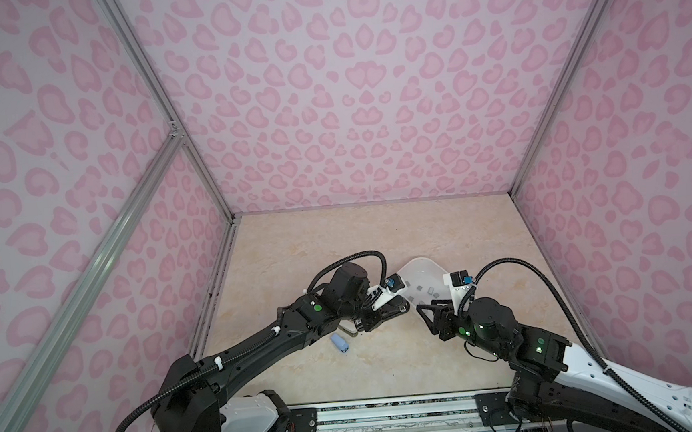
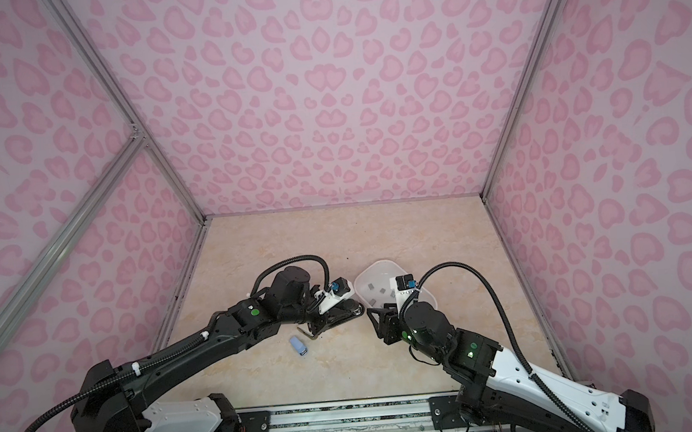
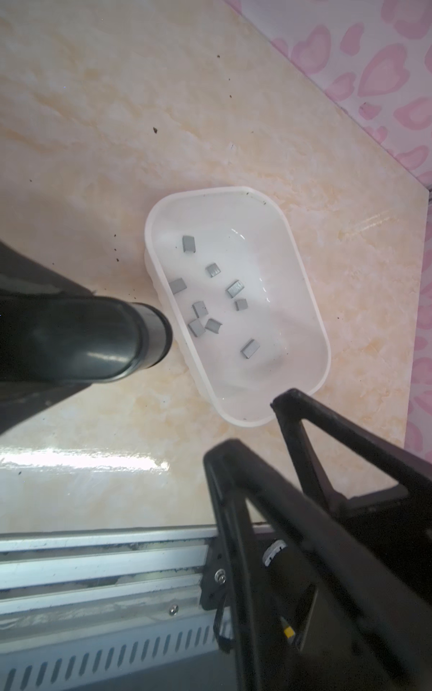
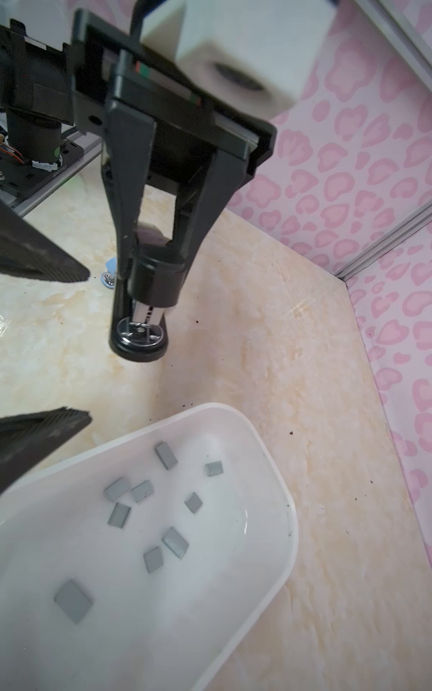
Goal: Load the staples into the stapler
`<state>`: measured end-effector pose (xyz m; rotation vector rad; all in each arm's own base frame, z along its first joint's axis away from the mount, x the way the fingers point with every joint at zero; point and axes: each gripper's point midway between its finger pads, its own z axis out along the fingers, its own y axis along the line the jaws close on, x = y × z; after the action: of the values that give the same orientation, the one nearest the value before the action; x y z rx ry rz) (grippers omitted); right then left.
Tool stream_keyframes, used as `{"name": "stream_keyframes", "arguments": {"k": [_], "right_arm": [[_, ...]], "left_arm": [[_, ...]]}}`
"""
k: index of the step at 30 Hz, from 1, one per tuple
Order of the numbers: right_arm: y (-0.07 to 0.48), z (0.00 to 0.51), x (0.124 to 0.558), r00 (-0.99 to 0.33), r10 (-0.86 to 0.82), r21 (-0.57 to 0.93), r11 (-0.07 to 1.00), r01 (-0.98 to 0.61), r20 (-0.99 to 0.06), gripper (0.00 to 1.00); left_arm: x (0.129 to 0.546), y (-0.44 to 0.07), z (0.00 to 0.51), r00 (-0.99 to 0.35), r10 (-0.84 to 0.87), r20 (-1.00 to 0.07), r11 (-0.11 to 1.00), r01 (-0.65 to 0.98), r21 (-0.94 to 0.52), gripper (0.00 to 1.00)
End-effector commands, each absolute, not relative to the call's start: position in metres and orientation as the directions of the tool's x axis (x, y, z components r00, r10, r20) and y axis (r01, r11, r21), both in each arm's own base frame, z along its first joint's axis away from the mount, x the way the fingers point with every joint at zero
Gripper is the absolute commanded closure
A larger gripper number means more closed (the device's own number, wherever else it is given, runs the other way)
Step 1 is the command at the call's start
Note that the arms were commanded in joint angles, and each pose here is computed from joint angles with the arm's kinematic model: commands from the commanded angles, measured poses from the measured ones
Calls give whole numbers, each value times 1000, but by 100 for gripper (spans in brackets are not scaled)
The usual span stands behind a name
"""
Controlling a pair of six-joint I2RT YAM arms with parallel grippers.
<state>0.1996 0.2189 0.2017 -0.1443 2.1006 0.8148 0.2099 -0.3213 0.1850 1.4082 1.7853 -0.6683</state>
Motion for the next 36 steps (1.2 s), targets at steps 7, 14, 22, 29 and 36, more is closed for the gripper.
{"name": "stream_keyframes", "arguments": {"k": [7, 14, 22, 29, 36], "right_arm": [[238, 208, 210, -654, 330, 655, 673, -343, -681, 47], [252, 204, 210, -685, 363, 715, 613, -336, -632, 50], [246, 205, 213, -676, 438, 764, 572, -299, -593, 59], [255, 205, 213, -701, 467, 812, 508, -287, -539, 65], [264, 200, 212, -738, 450, 828, 494, -264, -503, 71]], "left_arm": [[203, -325, 238, -6, 387, -922, 253, 962, 100, 96], [198, -325, 241, -6, 373, -928, 239, 967, 89, 96], [189, -326, 246, 19, 348, -937, 210, 973, 98, 96], [180, -325, 252, 44, 325, -945, 186, 976, 109, 96], [185, -323, 252, 48, 323, -945, 222, 967, 125, 96]]}}
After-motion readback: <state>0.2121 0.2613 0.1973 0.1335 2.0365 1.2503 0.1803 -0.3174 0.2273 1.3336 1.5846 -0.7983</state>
